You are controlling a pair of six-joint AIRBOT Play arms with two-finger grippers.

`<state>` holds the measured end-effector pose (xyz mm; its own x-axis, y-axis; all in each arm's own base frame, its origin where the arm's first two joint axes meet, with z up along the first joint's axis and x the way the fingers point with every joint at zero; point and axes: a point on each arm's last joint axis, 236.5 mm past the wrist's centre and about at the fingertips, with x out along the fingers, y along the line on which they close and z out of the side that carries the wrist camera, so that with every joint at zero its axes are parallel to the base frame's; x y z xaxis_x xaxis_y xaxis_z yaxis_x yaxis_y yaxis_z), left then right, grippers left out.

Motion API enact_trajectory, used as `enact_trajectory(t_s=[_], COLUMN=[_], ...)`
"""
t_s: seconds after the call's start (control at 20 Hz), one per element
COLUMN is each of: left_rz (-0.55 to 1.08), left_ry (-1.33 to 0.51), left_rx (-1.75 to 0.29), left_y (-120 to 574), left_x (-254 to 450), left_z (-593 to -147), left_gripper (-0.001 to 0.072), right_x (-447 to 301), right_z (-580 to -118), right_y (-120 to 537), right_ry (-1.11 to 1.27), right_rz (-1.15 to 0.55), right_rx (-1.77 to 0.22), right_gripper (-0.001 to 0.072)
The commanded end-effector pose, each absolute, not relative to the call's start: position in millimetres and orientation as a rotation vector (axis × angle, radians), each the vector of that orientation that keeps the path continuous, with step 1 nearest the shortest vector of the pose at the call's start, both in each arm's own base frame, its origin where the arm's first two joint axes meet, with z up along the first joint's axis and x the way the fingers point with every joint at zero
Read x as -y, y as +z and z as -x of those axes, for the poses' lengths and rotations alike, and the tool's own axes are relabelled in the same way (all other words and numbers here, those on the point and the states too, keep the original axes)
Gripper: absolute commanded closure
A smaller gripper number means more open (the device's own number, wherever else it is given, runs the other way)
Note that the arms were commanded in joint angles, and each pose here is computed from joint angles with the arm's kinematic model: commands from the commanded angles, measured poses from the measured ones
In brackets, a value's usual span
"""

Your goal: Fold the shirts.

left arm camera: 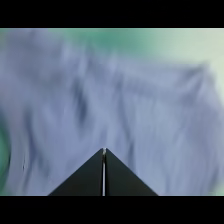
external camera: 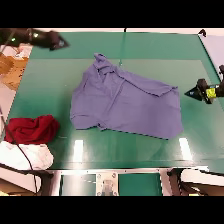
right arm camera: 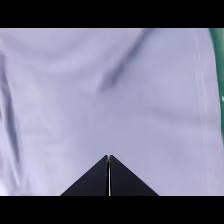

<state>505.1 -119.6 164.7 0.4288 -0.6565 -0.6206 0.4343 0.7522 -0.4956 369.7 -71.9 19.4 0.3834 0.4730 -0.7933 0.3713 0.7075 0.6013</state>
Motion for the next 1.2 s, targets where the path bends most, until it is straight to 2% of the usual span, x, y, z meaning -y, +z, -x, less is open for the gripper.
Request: enact_trajectory(t_s=[0.0, 0.2, 0.25, 0.3, 0.35, 0.4, 0.65, 0.75, 1.05, 1.15], left_rz=[0.367, 0.418, 0.440, 0.463, 0.478, 0.484, 0.597, 0.659, 0.746, 0.714], left_ry=[-0.529, -0.367, -0.356, -0.341, -0.327, -0.320, -0.404, -0.459, -0.542, -0.560], left_rx=[-1.136, -1.293, -1.335, -1.369, -1.387, -1.402, -1.455, -1.443, -1.440, -1.457], left_y=[108.1, 11.0, -8.7, -27.2, -41.3, -53.4, -83.2, -88.3, -99.5, -110.6], left_x=[72.3, 44.0, 45.7, 47.6, 48.5, 48.9, 72.0, 84.7, 108.7, 123.1], left_z=[-441.2, -370.1, -357.2, -347.1, -341.2, -335.8, -330.6, -336.1, -339.3, -337.9], left_gripper=[0.0688, 0.0684, 0.0576, 0.0238, 0.0125, 0.0125, 0.0126, 0.0126, 0.0127, 0.0269], right_x=[51.4, 41.0, 38.9, 37.2, 34.7, 32.8, 34.5, 39.3, 48.9, 49.5], right_z=[-315.8, -270.8, -265.5, -262.3, -259.3, -257.2, -258.3, -262.5, -270.2, -270.8], right_y=[12.0, -5.1, -8.7, -12.5, -16.5, -19.3, -21.2, -22.0, -23.1, -23.1], right_ry=[0.062, -0.010, -0.016, -0.018, -0.018, -0.018, -0.027, -0.044, -0.084, -0.087], right_rz=[-0.859, -0.921, -0.933, -0.944, -0.953, -0.961, -0.959, -0.953, -0.950, -0.950], right_rx=[-1.244, -1.223, -1.228, -1.238, -1.249, -1.257, -1.249, -1.228, -1.187, -1.184], right_gripper=[0.0700, 0.0699, 0.0698, 0.0696, 0.0651, 0.0566, 0.0532, 0.0414, 0.0406, 0.0309])
